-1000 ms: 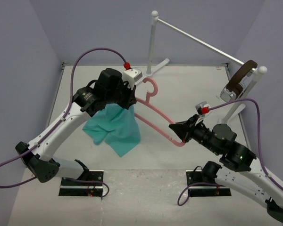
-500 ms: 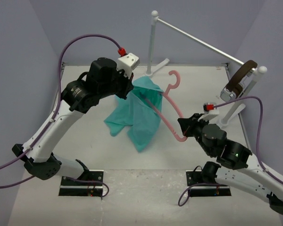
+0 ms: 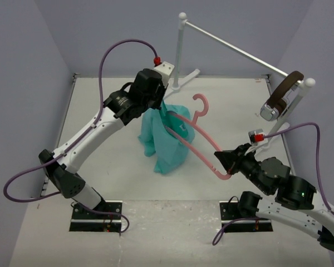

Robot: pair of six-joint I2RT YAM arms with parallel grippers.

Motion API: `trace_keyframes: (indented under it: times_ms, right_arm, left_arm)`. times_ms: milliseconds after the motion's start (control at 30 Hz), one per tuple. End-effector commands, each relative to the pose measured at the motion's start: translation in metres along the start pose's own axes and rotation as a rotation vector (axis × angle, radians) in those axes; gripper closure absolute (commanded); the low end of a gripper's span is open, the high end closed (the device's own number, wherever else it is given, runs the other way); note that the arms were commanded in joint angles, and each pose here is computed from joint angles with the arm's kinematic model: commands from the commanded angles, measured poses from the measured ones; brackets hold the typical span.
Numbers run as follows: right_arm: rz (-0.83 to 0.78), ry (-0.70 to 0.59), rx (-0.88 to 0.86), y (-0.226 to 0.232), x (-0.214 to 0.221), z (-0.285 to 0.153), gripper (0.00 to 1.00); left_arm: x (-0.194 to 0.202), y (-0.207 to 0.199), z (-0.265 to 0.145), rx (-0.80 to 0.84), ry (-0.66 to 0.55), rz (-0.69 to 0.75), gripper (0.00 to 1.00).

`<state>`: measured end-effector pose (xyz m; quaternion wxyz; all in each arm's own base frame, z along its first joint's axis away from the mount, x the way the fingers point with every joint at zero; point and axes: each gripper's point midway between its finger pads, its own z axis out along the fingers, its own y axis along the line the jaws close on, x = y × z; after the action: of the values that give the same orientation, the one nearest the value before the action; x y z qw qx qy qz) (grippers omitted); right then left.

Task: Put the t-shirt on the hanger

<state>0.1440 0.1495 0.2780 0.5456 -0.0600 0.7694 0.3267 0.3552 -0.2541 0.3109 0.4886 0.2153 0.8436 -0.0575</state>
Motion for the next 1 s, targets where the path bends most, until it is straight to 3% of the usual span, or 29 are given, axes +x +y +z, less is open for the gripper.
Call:
trace_keyframes:
  times_ms: [0,233,567,733,833,967]
  right_arm:
    - [-0.019,-0.052,-0.033,0.008,-0.024,-0.010,1.00]
    - [-0.064,-0.104,0.012,0.003,-0.041,-0.009,1.00]
    - [-0.170,-0.197,-0.115,0.022,-0.058,-0.012,1.00]
    - [-0.267,-0.106,-0.348,0.068,-0.035,-0.002,1.00]
    - [-0.318,0.030,-0.459,0.089,-0.008,0.002,1.00]
    - [-0.279,0.049,-0.351,0.071,0.002,0.015,1.00]
  left_arm:
    - [-0.022,0.000,-0.006,-0.005,-0.079,-0.029,1.00]
    - [0.005,-0.006,-0.006,0.034,-0.014,0.001,1.00]
    - [0.048,-0.003,-0.008,0.032,0.126,0.061,1.00]
    - [0.048,-0.009,-0.014,0.075,0.133,0.056,1.00]
    - [0.044,0.013,-0.019,-0.045,0.126,0.041,1.00]
    - [0.037,0.037,-0.037,-0.165,0.095,-0.007,1.00]
